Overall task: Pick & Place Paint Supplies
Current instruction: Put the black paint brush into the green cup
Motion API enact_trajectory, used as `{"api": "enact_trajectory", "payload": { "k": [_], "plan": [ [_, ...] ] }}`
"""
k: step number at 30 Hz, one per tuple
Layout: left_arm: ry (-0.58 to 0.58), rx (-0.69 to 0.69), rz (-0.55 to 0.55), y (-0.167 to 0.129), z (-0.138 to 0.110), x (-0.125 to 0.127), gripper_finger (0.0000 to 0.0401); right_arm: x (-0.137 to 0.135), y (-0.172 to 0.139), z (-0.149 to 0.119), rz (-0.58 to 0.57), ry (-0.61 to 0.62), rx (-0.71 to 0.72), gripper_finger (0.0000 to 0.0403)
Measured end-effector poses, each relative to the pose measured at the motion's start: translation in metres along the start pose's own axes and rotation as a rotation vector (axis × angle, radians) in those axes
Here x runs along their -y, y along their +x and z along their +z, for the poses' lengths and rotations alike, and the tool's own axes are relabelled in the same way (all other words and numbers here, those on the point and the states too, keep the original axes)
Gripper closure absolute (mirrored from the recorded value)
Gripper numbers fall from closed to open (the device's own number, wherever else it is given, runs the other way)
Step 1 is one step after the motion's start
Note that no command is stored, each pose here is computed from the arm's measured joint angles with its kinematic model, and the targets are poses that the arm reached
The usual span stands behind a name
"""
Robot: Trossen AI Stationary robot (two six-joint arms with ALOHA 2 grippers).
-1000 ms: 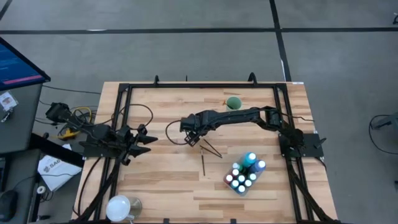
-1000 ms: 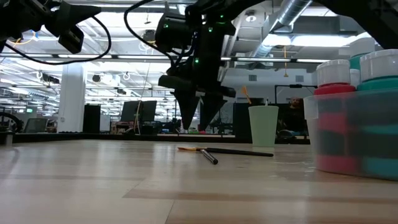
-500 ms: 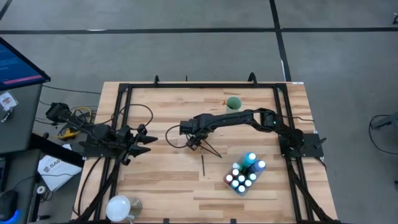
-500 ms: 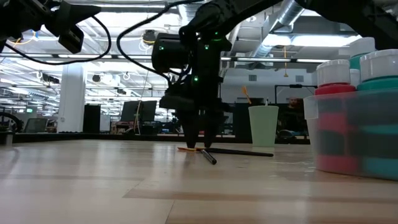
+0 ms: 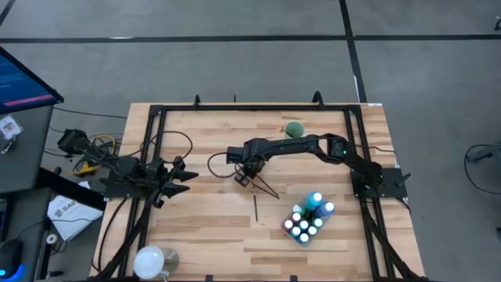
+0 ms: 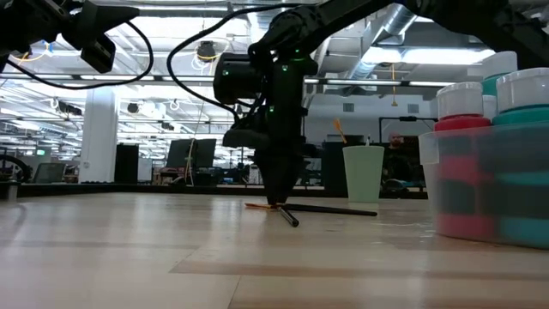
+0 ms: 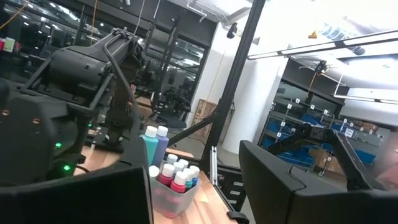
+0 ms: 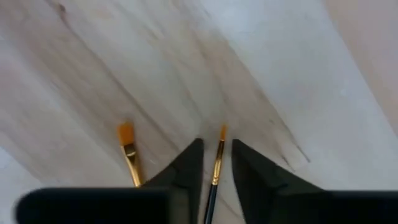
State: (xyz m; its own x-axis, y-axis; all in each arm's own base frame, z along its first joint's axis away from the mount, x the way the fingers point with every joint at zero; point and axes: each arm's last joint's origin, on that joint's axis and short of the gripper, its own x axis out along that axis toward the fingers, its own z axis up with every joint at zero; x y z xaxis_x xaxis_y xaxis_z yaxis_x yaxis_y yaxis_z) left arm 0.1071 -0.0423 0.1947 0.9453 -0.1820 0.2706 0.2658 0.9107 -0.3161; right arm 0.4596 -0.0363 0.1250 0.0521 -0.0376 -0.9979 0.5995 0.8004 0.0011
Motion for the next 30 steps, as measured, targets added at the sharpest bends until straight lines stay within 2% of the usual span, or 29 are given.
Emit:
{"api": "enact_trajectory", "payload": {
  "k": [5,7,14,20,30],
  "plan": [
    [-0.001,0.003,-0.001,0.000,0.000,0.000,0.0269,0.003,0.000,0.001,0.003,0.007,-0.009,0.0390],
    [-0.001,0.004,-0.001,0.000,0.000,0.000,0.0269,0.003,0.000,0.001,0.003,0.003,-0.009,0.0398],
    [-0.001,0.005,-0.001,0.000,0.000,0.000,0.0269,0.004,-0.004,0.000,0.004,-0.009,-0.006,0.0402],
    [-0.001,0.004,-0.001,0.000,0.000,0.000,0.0269,0.005,-0.020,-0.001,-0.015,-0.013,0.041,0.0403],
    [-0.001,0.005,-0.001,0.000,0.000,0.000,0.0269,0.007,-0.070,-0.005,-0.010,-0.008,0.177,0.0403]
  ]
}}
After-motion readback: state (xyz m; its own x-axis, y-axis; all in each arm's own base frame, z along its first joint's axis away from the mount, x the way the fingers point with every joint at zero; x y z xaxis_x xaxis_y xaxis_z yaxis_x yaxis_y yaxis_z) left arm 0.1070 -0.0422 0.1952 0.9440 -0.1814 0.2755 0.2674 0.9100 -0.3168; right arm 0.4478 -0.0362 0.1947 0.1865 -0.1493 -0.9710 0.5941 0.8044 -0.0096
